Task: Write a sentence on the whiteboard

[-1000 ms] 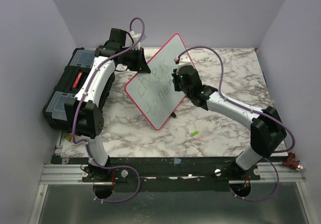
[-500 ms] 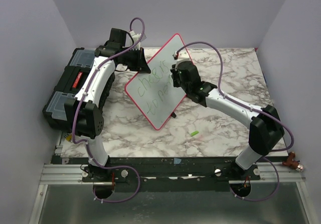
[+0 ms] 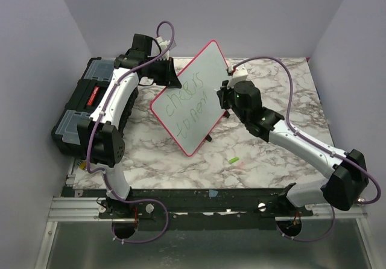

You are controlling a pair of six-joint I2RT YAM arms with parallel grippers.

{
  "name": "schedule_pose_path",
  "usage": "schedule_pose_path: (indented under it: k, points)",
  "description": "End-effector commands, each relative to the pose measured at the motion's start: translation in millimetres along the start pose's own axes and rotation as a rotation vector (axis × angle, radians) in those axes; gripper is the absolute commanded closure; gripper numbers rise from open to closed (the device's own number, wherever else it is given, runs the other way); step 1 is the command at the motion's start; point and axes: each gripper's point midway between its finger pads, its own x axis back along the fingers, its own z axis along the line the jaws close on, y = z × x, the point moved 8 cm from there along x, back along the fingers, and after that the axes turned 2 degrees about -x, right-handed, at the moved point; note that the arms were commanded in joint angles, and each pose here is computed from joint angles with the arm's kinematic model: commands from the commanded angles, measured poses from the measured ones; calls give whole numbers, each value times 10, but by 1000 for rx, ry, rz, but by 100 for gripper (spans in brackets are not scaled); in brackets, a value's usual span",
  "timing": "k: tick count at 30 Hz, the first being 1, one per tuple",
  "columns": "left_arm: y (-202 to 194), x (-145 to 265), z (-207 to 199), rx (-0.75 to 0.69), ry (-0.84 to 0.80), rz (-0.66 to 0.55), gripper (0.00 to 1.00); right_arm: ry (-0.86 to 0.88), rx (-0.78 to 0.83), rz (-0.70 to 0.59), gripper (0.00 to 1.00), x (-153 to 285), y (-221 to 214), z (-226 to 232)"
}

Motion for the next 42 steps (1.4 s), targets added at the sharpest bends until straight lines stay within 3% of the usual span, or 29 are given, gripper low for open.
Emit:
schedule_pose_path:
  k: [1, 20, 42]
  points:
    - [26, 121, -27, -95, 75, -32, 100, 24, -31, 53, 99, 85, -265, -28]
    - [0, 210, -46, -130, 142, -40, 100, 285, -70, 167, 99, 395, -657, 86]
    - [-46, 144, -6, -117, 133, -24, 100, 271, -65, 147, 99, 312, -764, 73]
